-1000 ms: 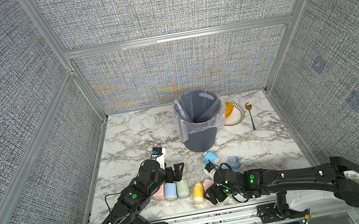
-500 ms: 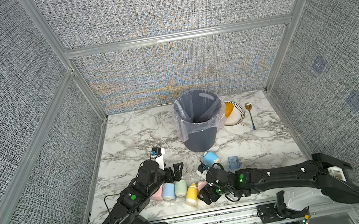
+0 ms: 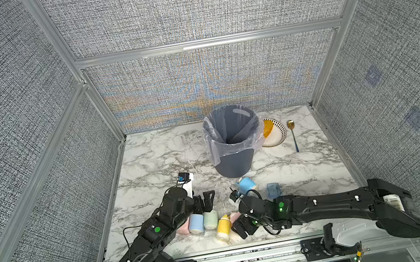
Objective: Take out the pencil sharpener tray and clean the shavings
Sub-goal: Pick up the pencil sharpener from the center of the board.
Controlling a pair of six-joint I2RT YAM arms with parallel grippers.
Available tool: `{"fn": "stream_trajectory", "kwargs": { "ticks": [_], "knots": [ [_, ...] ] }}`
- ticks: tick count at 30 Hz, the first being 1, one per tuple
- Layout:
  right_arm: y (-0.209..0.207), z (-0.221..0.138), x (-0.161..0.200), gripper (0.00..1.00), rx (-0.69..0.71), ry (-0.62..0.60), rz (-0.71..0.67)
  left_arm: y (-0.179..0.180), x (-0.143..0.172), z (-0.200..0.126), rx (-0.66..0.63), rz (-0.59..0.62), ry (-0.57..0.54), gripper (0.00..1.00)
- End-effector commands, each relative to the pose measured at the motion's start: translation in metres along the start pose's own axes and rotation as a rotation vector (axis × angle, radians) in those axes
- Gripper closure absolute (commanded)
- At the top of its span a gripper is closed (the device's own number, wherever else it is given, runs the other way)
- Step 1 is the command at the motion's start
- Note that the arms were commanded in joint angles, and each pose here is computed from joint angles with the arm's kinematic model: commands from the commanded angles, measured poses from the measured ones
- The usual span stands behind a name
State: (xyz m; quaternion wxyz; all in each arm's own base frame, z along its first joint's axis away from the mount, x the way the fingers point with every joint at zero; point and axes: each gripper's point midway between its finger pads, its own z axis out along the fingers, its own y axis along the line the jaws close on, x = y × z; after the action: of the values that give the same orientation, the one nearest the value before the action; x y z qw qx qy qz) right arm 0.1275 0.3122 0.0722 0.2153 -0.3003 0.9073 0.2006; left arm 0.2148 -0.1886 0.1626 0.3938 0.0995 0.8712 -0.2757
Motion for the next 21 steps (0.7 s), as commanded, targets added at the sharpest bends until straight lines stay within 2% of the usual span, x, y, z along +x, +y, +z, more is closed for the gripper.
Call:
{"fn": "stream_trajectory", "kwargs": {
  "ticks": [1,11,21],
  "knots": [
    [-0.011,-0.002,0.007,0.06,0.065,0.013,-0.044,-0.001,-0.004,0.0,0.001,0.002,-0.015,0.0],
    [-0.033,-0.006,0.006,0.11,0.195,-0.004,-0.078,-0.002,-0.004,0.009,0.001,0.01,0.003,0.0],
    [-0.007,0.002,-0.003,0.16,0.042,-0.061,-0.184,-0.008,-0.01,0.01,0.022,0.01,-0.005,0.0]
  ]
}}
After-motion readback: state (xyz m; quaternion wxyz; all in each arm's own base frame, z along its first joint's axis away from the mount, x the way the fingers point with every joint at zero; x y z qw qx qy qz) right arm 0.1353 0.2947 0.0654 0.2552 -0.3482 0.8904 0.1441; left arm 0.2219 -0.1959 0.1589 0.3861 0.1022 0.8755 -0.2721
